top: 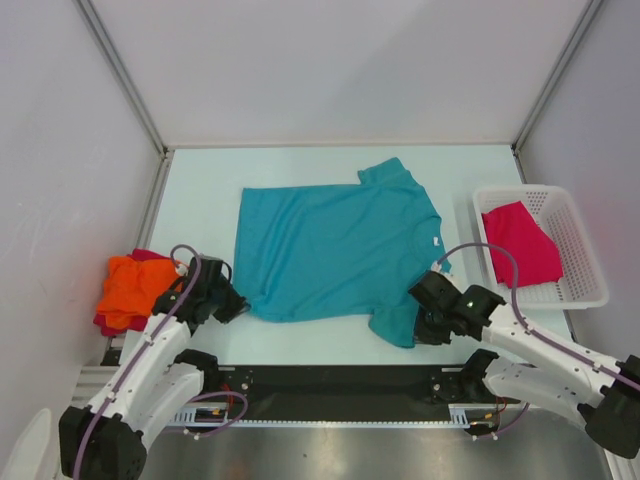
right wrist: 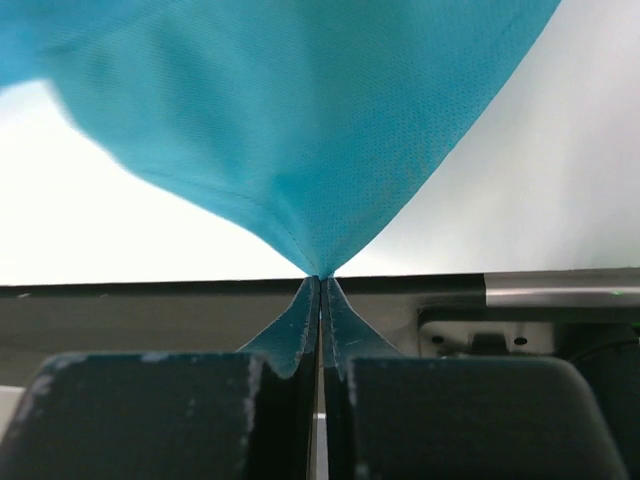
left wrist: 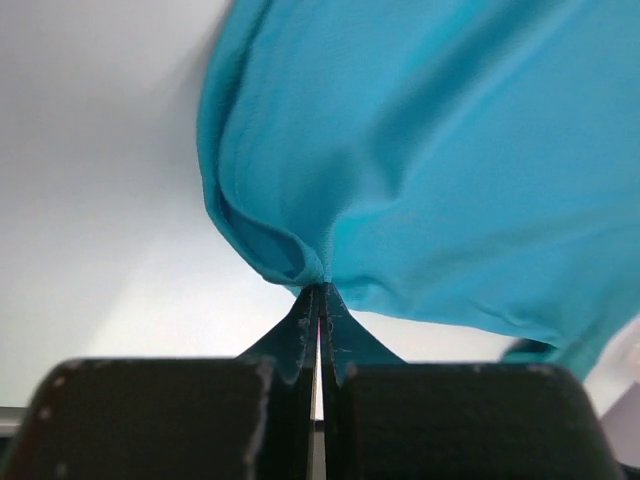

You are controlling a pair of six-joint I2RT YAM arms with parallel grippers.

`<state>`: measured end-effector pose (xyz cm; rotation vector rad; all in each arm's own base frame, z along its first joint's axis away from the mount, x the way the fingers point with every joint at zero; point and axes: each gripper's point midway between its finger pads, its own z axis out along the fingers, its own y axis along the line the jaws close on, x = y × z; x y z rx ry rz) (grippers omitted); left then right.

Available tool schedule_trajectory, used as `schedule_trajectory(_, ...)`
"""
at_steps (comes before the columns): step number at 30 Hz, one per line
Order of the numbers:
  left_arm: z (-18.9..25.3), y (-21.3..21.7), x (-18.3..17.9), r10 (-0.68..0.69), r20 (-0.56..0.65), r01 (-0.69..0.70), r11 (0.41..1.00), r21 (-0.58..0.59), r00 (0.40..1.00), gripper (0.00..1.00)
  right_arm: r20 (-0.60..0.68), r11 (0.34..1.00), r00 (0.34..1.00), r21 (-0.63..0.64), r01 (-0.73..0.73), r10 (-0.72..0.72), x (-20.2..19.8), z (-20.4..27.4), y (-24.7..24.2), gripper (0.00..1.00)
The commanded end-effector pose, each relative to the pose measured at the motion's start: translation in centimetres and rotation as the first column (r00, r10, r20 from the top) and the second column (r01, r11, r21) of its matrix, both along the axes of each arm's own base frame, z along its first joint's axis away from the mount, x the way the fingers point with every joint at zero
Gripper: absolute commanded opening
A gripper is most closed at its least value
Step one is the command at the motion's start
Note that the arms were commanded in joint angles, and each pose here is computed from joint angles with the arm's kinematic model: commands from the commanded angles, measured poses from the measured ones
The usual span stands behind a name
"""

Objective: Fold and stack the t-shirts
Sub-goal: Grap the side of the flattened tshirt closest away from the robot with both arms, then fold the flattened tshirt in 1/3 of the way

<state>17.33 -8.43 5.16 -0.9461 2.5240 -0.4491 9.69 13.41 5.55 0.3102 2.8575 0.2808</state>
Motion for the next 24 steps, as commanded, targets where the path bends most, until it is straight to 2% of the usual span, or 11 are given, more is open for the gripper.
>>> schedule_trajectory(1,4.6,0.3,1.4,-0.006,0.099,0.005,1.0,0.01,0.995,0.0,0.095,0.998,0.994,-0.013,0.055,-0.053,1.3,3.6,-0.7,0.0)
schedule_trajectory(5,7.1,0.5,1.8,-0.011,0.143,0.008,1.0,0.022,0.99,0.0,0.158,0.996,0.984,-0.024,0.091,-0.086,2.3,6.2,-1.3,0.0)
schedule_trajectory(17,10.2,1.6,1.6,-0.008,0.185,0.0,0.999,0.042,0.983,0.0,0.307,0.969,0.928,-0.056,0.241,-0.213,4.2,10.7,-4.1,0.0)
schedule_trajectory(24,9.8,2.0,1.3,0.003,0.174,-0.009,0.999,0.035,0.985,0.0,0.336,0.957,0.91,-0.069,0.281,-0.243,4.1,11.6,-5.4,0.0)
